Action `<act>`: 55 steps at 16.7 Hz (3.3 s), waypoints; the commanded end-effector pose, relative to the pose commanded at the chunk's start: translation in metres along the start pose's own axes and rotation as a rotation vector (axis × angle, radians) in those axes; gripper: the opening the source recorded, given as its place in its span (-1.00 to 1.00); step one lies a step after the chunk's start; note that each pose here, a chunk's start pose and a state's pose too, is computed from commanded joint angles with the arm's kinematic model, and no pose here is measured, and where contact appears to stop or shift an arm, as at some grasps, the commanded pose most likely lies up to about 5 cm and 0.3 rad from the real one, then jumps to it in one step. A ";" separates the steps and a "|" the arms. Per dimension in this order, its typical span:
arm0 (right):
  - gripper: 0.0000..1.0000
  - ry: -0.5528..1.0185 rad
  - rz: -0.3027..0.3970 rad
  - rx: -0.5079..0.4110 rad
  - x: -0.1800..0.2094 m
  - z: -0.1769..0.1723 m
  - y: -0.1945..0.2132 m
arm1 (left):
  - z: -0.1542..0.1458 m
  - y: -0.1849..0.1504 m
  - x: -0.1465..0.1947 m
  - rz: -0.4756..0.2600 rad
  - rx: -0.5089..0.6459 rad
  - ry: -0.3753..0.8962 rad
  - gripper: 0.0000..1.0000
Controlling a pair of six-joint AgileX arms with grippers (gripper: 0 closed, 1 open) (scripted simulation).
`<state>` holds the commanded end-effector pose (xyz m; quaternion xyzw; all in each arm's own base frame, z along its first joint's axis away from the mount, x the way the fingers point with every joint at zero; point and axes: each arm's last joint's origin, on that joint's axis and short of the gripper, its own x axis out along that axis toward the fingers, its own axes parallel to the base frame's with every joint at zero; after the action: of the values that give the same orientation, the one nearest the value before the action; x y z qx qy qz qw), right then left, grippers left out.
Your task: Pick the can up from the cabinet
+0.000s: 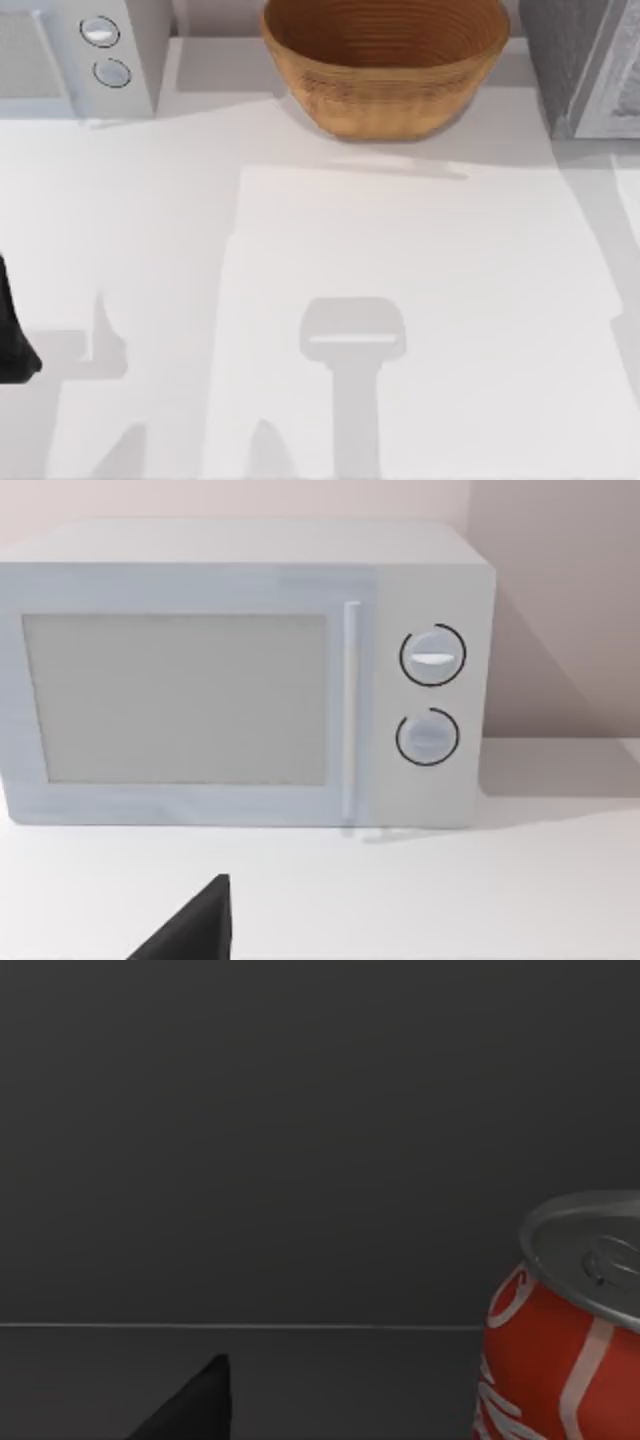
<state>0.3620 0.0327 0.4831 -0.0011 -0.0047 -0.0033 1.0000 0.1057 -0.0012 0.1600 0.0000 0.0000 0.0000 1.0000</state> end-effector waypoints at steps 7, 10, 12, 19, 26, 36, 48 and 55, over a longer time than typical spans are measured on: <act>0.25 0.000 0.000 0.000 0.000 0.000 0.000 | 0.000 0.000 0.000 0.000 0.000 0.000 1.00; -0.21 0.000 0.000 0.000 0.000 0.000 0.000 | 0.000 0.000 0.000 0.000 0.000 0.000 1.00; -0.51 0.000 0.000 0.000 0.000 0.000 0.000 | 0.000 0.000 0.000 0.000 0.000 0.000 1.00; -1.00 0.000 0.000 0.000 0.000 0.000 0.000 | 0.000 0.000 0.000 0.000 0.000 0.000 1.00; -1.00 0.002 0.001 0.001 -0.006 0.003 0.001 | 0.000 0.000 0.000 0.000 0.000 0.000 1.00; -1.00 -0.001 0.002 0.001 -0.176 0.062 0.001 | 0.000 0.000 0.000 0.000 0.000 0.000 1.00; -1.00 0.035 -0.005 -0.005 -0.189 0.029 -0.006 | 0.000 0.000 0.000 0.000 0.000 0.000 1.00; -1.00 0.061 -0.001 -0.006 -0.228 -0.079 -0.021 | 0.000 0.000 0.000 0.000 0.000 0.000 1.00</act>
<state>0.1347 0.0130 0.4018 -0.0038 0.0256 -0.0039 0.9997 0.1057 -0.0012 0.1600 0.0000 0.0000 0.0000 1.0000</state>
